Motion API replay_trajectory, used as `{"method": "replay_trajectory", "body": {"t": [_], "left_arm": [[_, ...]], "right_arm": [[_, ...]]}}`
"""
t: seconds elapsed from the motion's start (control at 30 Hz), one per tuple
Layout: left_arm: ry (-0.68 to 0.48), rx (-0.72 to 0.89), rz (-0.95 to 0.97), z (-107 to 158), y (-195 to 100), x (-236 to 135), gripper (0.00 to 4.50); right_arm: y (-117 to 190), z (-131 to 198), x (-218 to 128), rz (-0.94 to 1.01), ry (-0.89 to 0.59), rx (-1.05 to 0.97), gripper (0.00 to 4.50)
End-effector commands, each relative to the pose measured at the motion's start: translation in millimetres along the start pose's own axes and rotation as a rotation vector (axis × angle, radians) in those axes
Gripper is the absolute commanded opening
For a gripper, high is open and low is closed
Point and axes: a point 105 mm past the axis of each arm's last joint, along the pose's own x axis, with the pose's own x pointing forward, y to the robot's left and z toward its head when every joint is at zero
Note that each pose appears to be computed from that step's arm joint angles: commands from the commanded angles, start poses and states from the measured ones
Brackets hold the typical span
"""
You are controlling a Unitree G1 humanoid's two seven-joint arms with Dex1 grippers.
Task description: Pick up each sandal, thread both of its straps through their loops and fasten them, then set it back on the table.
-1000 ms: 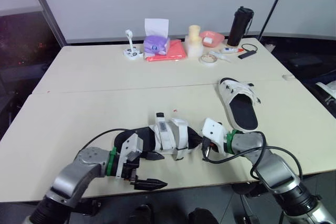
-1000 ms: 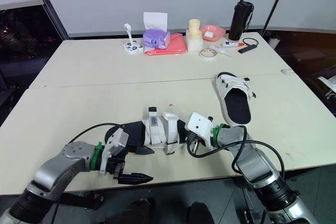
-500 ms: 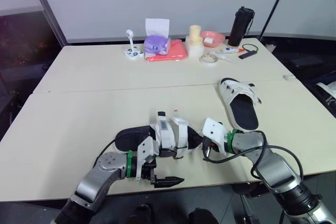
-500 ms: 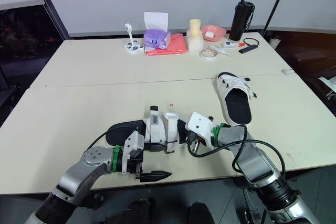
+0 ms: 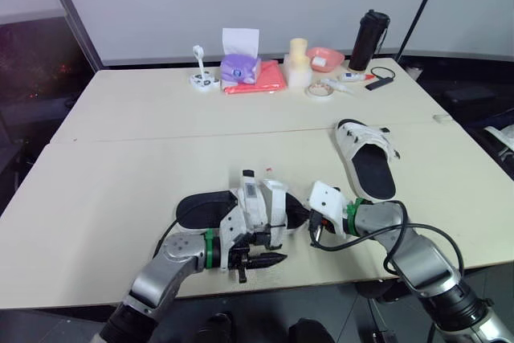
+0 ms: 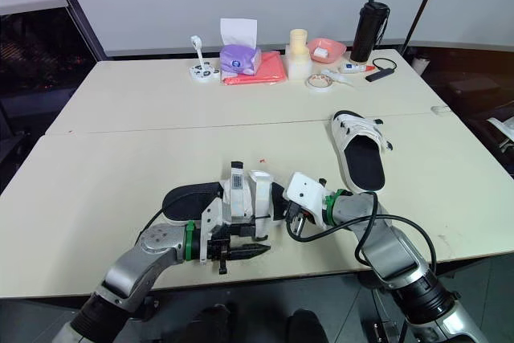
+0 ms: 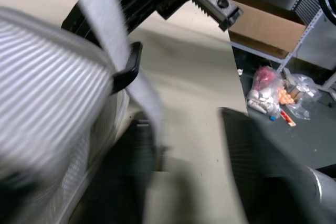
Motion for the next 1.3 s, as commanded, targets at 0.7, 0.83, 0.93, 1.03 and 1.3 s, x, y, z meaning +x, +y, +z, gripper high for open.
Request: {"method": "replay_trajectory", "body": {"t": [0.7,0.83,0.93,1.03,1.3], "left_arm": [[0.036,-0.035,-0.363,30.2,-42.5,-37.5,0.04],[-0.04,-0.002,-0.316,54.7,-26.6,-32.7,0.04],[-0.101,0.021,-0.275,74.9,-12.8,-28.0,0.04],[-0.15,0.03,-0.233,91.5,1.9,-25.1,0.04],[-0.207,0.078,-0.071,103.5,36.8,-10.6,0.04]], "right_arm": [[11.3,-25.9,9.5,0.069,0.097,0.043,0.0],[9.8,-24.1,11.8,0.062,0.087,0.044,0.0],[8.9,-23.7,13.9,0.053,0.085,0.043,0.0],[7.3,-21.3,15.0,0.042,0.074,0.047,0.0],[7.0,-22.9,16.1,0.024,0.073,0.051,0.0]]}}
